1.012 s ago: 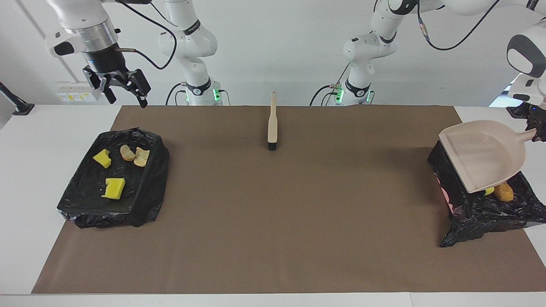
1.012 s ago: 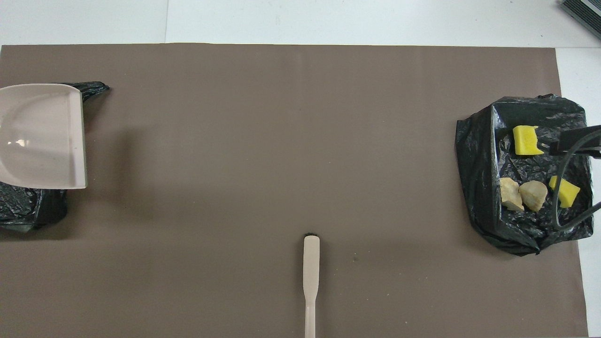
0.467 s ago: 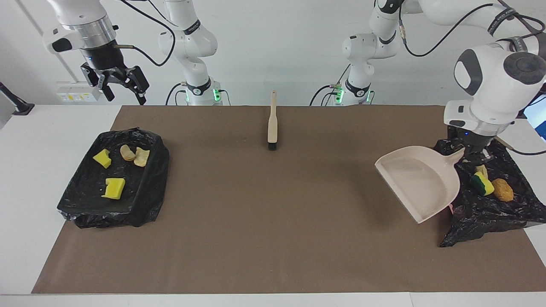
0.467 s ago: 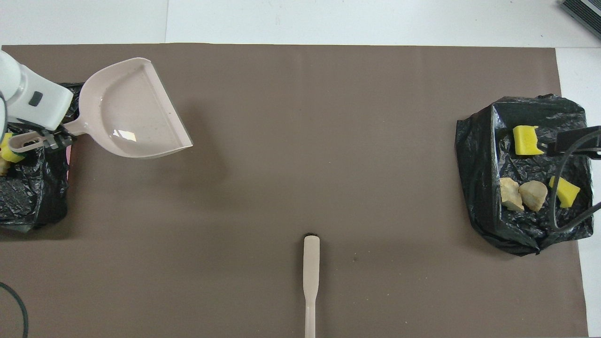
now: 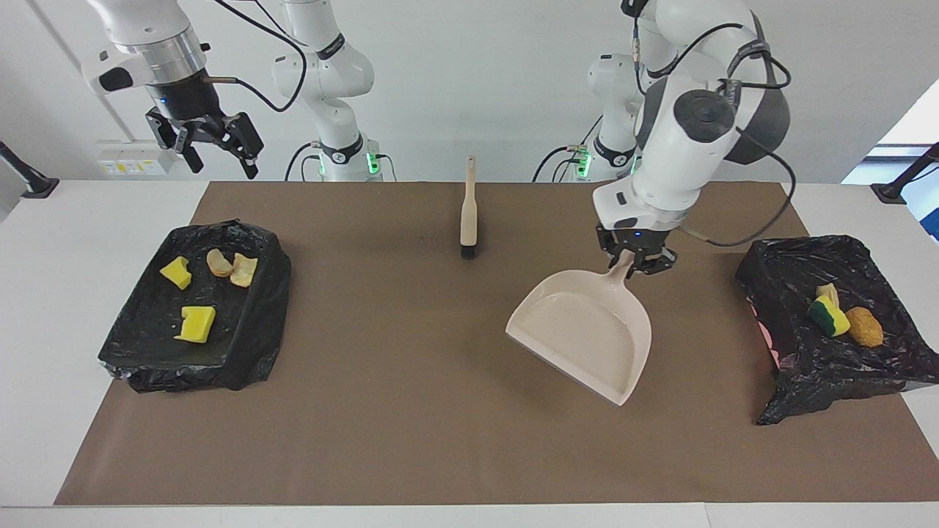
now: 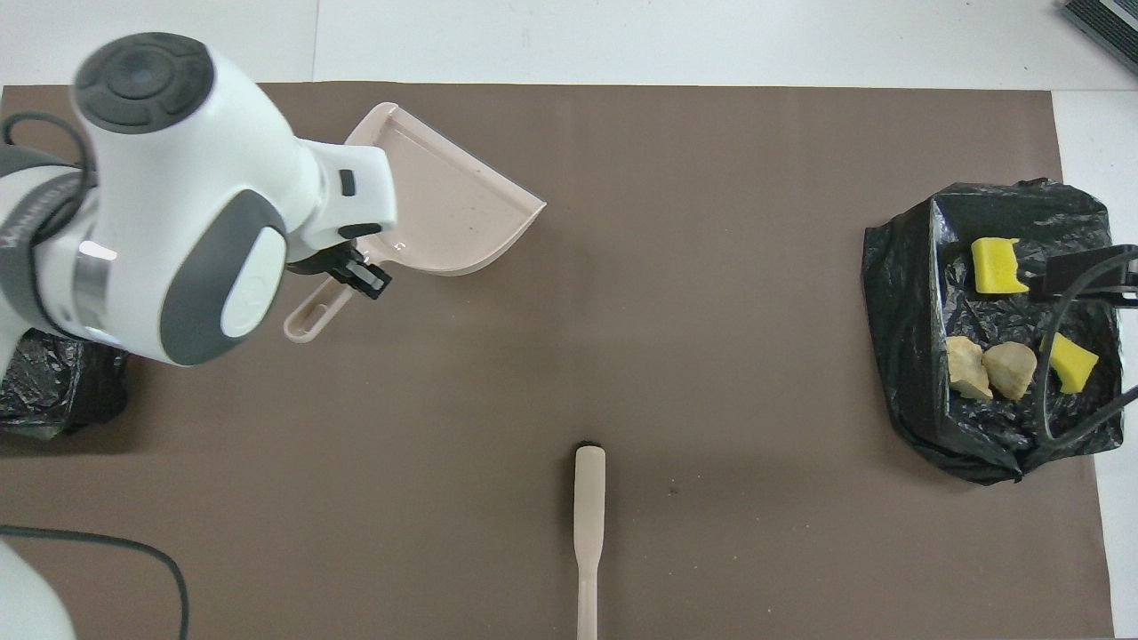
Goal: Sweep and dump trash in bin
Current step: 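Bring the empty dustpan back to the table center with the left gripper, then lower the dustpan onto the table and open the left gripper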
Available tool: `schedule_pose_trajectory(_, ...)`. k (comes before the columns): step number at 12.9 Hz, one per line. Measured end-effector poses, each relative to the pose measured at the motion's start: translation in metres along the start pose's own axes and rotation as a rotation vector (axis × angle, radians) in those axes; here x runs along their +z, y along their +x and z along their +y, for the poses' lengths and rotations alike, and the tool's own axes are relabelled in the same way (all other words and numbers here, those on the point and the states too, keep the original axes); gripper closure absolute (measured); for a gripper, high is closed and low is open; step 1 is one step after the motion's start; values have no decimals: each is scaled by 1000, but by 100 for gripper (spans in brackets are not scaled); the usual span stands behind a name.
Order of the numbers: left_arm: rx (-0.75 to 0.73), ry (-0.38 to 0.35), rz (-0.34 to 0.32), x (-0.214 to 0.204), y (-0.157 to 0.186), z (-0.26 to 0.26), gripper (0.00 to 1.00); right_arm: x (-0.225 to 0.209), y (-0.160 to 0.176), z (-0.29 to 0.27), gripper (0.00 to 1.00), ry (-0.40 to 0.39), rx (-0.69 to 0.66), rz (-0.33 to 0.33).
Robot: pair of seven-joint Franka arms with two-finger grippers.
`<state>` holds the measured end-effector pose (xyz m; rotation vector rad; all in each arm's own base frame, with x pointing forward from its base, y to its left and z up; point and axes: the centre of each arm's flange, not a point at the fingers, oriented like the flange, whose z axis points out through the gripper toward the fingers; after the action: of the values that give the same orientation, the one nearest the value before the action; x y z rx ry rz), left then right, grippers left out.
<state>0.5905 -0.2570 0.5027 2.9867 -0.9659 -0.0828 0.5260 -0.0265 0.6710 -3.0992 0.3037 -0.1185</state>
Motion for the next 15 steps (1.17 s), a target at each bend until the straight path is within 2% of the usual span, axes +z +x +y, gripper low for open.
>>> schedule_pose_trajectory(3, -163, 2, 29, 31, 44, 72, 69, 2, -1, 14, 0, -5, -24, -27)
schedule_pose_trajectory(6, -276, -3, 62, 49, 78, 102, 69, 4, -3, 6, 0, -16, -60, -38)
schedule_pose_trajectory(8, -315, -6, 77, 61, 89, 113, 69, 4, -4, 3, 0, -29, -95, -41)
schedule_pose_trajectory(11, -399, -6, 61, 94, 102, 132, 69, 6, -6, -1, 0, -31, -108, -50)
schedule_pose_trajectory(15, -426, -15, 69, 131, 119, 155, 69, 2, -11, 0, 0, -33, -106, -63)
